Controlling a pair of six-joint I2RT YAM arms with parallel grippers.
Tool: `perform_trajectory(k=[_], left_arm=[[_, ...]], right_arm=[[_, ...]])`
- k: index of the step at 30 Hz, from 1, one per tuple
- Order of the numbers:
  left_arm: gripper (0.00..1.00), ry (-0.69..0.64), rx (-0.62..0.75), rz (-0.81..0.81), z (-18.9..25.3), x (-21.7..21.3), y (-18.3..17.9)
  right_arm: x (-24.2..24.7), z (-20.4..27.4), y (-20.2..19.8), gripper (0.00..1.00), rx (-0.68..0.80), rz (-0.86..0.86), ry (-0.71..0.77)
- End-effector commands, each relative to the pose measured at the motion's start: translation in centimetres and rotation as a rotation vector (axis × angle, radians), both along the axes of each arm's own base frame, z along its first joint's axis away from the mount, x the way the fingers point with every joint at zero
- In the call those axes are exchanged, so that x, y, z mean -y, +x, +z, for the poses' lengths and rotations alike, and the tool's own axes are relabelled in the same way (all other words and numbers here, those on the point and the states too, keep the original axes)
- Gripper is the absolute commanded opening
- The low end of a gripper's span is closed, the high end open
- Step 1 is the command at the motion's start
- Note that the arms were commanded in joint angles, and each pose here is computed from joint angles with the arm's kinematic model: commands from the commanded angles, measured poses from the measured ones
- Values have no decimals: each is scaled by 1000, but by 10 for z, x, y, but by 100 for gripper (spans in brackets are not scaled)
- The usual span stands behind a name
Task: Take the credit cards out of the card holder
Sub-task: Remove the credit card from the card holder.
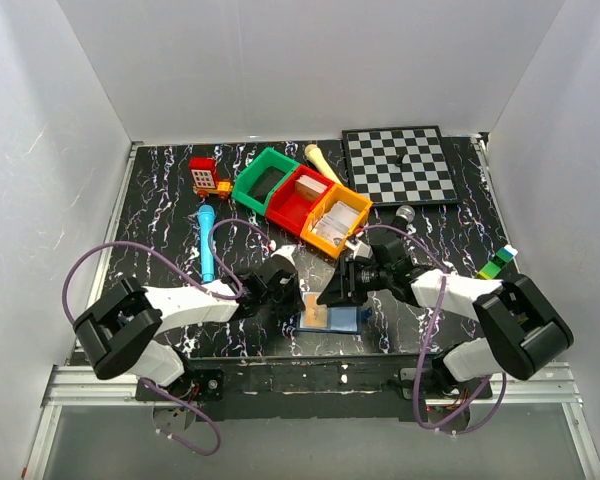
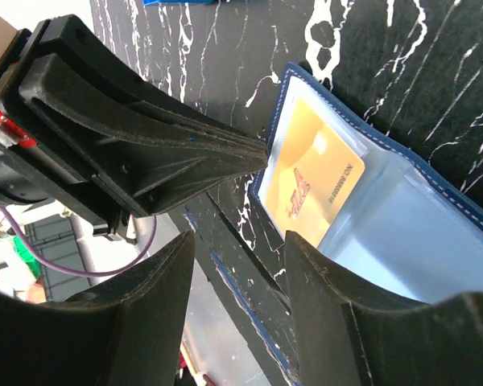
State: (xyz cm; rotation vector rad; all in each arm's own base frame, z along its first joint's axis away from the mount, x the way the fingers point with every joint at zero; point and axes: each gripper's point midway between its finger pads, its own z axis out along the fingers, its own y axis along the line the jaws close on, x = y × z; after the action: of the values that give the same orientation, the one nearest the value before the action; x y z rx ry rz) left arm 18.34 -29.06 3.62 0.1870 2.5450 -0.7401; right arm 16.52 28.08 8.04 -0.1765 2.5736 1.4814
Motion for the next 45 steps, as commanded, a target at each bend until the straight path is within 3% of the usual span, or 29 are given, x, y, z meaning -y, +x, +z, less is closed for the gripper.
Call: perform_trajectory(k=[1,30,45], left_arm=[[0,-44,19,-30,10,13,7],[0,1,-42,-2,-18,-1,-3],[0,-8,-59,-13,-21,2,-6]], right_arm=[[-10,0,3,56,-39,-13,51],[6,-26,3,57,-52,-60,-85],[-5,-11,1,57,-36,-20,26]])
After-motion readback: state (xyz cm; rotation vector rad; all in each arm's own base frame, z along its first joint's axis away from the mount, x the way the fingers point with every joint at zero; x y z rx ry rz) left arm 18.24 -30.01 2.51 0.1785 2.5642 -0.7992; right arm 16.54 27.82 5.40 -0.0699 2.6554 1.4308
